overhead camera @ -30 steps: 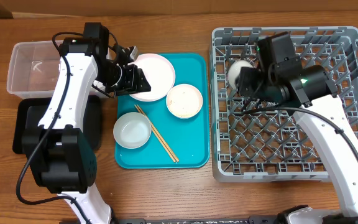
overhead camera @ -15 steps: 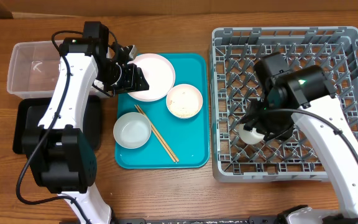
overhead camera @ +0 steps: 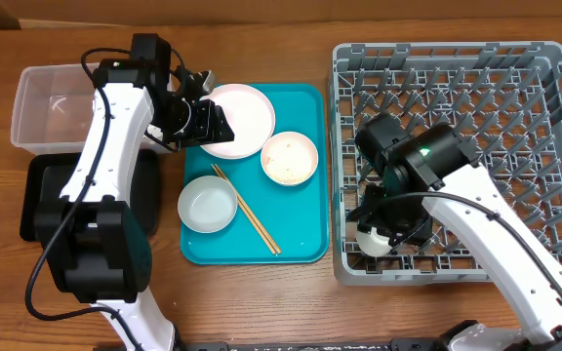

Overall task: Sort waste into correct bins and load items into the dishwasher
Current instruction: 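Lower the white cup into the rack's front-left corner with the right gripper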

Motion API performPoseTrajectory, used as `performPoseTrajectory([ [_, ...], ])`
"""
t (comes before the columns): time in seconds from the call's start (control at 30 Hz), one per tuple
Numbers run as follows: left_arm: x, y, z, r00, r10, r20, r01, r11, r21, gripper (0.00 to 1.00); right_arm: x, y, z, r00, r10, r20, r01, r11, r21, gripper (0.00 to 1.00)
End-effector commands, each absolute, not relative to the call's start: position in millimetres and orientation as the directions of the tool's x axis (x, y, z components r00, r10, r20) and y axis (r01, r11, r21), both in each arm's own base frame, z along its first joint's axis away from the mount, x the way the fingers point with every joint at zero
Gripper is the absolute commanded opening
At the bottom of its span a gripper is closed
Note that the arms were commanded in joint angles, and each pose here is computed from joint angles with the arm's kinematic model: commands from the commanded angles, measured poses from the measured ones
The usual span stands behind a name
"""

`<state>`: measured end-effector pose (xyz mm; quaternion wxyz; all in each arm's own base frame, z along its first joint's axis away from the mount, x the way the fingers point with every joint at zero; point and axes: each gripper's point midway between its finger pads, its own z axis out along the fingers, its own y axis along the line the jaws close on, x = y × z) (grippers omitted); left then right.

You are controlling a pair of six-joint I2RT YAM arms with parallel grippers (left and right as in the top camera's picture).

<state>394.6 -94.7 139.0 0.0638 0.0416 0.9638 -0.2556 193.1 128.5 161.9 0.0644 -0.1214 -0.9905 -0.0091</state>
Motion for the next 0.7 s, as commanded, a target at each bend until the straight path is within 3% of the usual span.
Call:
performPoseTrajectory([
  [0.0, 399, -93, 151, -0.983, 0.037, -0.180, 0.121, 0.869, -0.481, 0.50, 189, 128, 150, -0.956, 0.258, 0.137, 0.260, 0.966, -0.004, 0.48],
  [0.17, 399, -93, 151, -0.983, 0.037, -0.180, 0.121, 0.869, -0.481, 0.50, 191, 130, 133, -0.957, 0.257, 0.135, 0.261, 0.965, 0.008, 0.49],
  [0.23, 399, -93, 151, -0.983, 0.037, -0.180, 0.121, 0.869, -0.481, 0.51, 191, 131, 130, -0.957, 0.257, 0.136, 0.260, 0.965, 0.011, 0.63],
  [0.27, 399, -93, 151, -0.983, 0.037, -0.179, 0.120, 0.869, -0.481, 0.51, 191, 131, 130, -0.958, 0.254, 0.136, 0.258, 0.966, 0.011, 0.75],
  [0.33, 398, -93, 151, -0.984, 0.037, -0.177, 0.119, 0.869, -0.481, 0.52, 191, 131, 130, -0.958, 0.254, 0.135, 0.257, 0.966, 0.011, 0.84],
  [0.67, 401, -93, 160, -0.983, 0.021, -0.182, 0.108, 0.869, -0.483, 0.52, 223, 140, 155, -0.974, 0.224, 0.028, 0.226, 0.969, 0.100, 0.88],
])
